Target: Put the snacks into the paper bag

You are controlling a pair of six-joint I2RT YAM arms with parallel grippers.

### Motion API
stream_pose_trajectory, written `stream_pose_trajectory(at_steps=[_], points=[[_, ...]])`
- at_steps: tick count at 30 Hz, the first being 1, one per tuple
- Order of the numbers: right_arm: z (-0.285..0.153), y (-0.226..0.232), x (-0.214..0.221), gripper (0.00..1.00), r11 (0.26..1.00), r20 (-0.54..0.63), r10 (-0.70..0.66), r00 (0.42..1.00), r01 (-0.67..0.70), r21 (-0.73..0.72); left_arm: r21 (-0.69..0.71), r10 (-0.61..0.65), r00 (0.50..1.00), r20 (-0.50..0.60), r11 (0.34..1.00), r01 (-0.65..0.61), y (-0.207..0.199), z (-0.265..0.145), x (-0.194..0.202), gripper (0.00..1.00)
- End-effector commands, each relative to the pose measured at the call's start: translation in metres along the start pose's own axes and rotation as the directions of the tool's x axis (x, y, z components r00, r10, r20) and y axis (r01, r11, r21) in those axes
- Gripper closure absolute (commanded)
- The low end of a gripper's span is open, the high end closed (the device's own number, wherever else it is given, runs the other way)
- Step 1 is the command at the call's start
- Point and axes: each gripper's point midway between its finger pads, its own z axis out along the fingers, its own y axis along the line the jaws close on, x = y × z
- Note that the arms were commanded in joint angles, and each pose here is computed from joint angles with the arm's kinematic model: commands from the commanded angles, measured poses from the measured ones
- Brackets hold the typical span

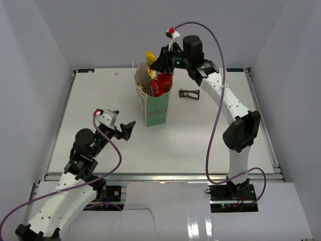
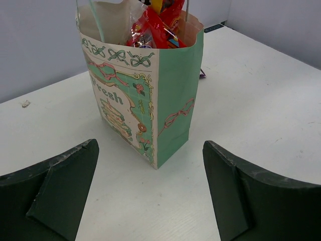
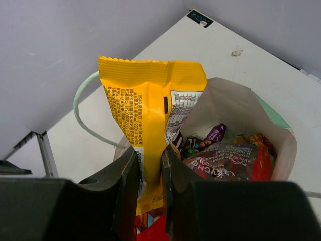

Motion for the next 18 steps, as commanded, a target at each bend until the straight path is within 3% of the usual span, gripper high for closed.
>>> stream_pose_trajectory(at_steps=[1, 6, 16, 18], points=[[0.006, 0.005, -0.029, 0.86, 0.999, 0.115, 0.045, 0.992, -0.046, 0.006, 0.011, 0.013, 1.000, 0.016, 1.000, -0.013, -0.001, 0.000, -0.003, 0.04], [0.002, 0.017, -0.038, 0.85, 0.999, 0.140, 0.048, 0.989, -0.045, -0.023, 0.020, 0.013, 1.000, 0.022, 1.000, -0.013, -0.002, -0.001, -0.005, 0.05], [0.024, 0.006, 0.006, 0.77, 0.998, 0.073, 0.051, 0.996, -0.053, 0.025, 0.017, 0.016, 0.999, 0.028, 1.000, -0.017, -0.002, -0.002, -0.006, 0.05], [0.024, 0.002, 0.015, 0.66, 0.997, 0.058, 0.057, 0.997, -0.059, 0.040, 0.018, 0.016, 1.000, 0.025, 1.000, -0.017, -0.002, -0.002, -0.005, 0.05]])
